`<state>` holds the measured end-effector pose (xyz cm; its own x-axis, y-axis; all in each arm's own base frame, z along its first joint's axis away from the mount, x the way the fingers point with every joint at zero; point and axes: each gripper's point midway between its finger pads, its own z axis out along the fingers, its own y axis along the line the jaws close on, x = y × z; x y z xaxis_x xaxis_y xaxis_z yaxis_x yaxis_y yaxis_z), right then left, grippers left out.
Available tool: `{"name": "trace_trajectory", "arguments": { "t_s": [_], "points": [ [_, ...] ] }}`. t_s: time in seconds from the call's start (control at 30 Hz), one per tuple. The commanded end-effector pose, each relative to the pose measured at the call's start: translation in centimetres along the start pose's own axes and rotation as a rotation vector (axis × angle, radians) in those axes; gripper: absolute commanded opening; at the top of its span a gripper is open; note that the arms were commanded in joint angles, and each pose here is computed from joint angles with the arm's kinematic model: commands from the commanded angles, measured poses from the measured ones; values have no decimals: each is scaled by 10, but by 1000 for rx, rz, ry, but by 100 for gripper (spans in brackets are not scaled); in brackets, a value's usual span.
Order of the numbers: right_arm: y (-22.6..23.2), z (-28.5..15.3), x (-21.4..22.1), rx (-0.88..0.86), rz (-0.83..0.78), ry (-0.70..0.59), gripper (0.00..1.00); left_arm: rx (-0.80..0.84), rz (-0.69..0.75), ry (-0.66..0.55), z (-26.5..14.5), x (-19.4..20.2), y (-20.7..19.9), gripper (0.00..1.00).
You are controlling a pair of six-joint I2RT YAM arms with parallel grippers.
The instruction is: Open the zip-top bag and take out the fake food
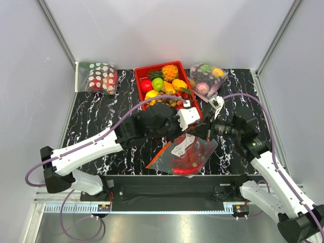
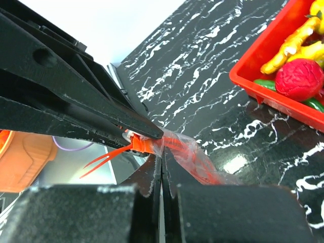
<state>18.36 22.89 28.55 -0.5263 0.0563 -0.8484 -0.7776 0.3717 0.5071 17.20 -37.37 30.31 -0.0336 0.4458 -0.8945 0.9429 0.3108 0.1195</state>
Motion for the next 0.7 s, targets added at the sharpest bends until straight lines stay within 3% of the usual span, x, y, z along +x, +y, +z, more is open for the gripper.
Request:
{"name": "trace_trajectory", "arguments": {
  "t_s": [0.0,0.67],
  "points": [
    [5,-7,-22,49,-53,-61,0,20,-4,-32,-11,-4,-5,0],
    [-20,-20,-66,275,-128,-179,0,0,-12,0,-32,24,-6,0]
  ]
}}
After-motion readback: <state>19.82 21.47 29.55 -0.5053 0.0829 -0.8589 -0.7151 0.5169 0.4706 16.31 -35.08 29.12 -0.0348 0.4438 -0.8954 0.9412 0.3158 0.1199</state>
